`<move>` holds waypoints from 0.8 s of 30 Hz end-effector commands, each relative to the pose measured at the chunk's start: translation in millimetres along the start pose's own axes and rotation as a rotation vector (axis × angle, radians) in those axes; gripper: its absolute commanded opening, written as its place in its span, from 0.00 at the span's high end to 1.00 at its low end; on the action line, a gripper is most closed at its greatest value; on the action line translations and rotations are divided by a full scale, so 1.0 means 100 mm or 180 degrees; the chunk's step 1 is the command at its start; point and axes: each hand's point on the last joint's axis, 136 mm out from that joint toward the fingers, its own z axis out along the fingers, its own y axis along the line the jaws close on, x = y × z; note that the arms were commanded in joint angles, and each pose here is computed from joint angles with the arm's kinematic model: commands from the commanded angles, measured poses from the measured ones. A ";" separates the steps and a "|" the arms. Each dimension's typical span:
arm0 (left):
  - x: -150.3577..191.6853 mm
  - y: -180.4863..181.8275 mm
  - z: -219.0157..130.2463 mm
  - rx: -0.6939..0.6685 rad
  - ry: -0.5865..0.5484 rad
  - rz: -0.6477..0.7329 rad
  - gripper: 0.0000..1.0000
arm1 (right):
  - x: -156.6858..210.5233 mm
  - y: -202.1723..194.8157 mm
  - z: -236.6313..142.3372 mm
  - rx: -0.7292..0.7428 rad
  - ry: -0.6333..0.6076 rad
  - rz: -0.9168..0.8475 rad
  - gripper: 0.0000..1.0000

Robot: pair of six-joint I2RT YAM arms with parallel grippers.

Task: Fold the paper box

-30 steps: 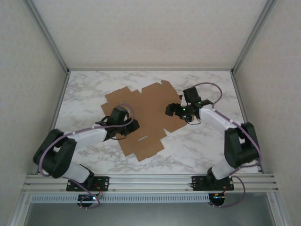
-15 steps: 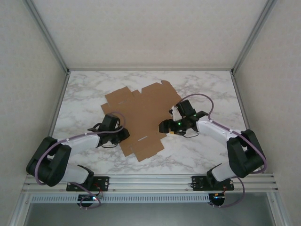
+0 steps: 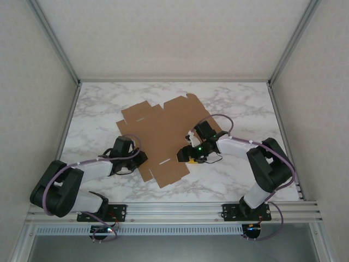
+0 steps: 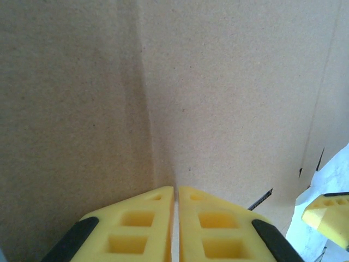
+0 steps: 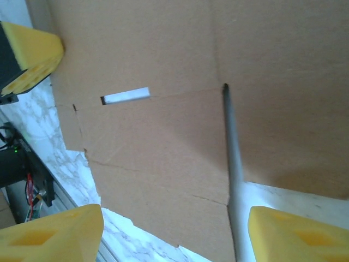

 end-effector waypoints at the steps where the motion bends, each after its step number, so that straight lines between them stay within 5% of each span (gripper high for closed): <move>1: 0.05 0.22 0.01 -0.0205 0.0008 -0.0146 0.88 | 0.05 -0.01 0.11 -0.0106 0.0110 0.0001 0.30; 9: 0.06 0.20 -0.01 -0.0162 -0.0001 -0.0138 0.89 | 0.10 -0.01 0.27 -0.0328 0.0255 0.0167 0.32; 20: 0.03 0.17 0.00 -0.0105 -0.0044 -0.0185 0.91 | 0.02 0.60 0.15 -0.1184 0.0327 0.0229 0.37; 24: -0.01 0.10 -0.03 -0.0036 -0.0102 -0.0196 0.91 | -0.04 0.54 0.23 -0.1155 0.0326 0.0464 0.50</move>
